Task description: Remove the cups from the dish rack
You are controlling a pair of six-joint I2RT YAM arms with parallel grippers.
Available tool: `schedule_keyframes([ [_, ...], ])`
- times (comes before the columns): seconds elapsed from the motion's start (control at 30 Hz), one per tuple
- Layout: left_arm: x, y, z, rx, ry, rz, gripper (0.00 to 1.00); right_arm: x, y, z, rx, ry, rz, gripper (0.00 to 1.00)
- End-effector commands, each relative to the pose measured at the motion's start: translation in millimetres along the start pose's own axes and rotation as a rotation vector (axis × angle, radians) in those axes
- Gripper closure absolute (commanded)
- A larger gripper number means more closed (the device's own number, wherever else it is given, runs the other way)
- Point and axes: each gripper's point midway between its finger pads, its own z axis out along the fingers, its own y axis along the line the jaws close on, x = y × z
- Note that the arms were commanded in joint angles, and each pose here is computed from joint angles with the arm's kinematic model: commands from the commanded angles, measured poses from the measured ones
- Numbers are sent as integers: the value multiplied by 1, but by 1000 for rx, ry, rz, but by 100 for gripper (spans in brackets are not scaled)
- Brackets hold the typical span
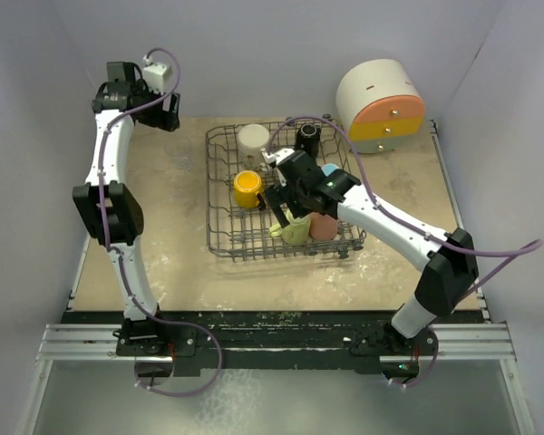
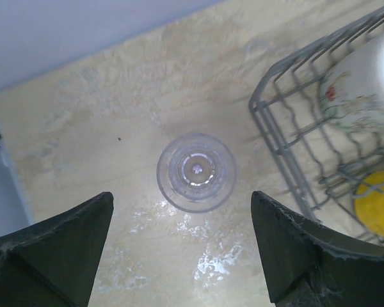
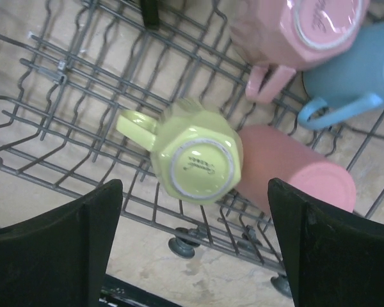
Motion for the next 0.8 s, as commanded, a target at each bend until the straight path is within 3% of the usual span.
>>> schedule_keyframes([
  [0.0, -41, -26, -70, 54, -130, 29, 8, -31, 20, -8, 14, -73, -283, 5],
  [0.2, -4, -52, -112, 139, -62, 14, 8, -24, 63, 18, 33, -33, -635, 13],
  [0.43, 37, -18, -149, 138, -9, -138, 8, -12, 63, 53, 62, 96, -781, 31],
  [0.77, 43, -18, -168, 132, -27, -132, 8, 3, 63, 69, 35, 175, -905, 44],
])
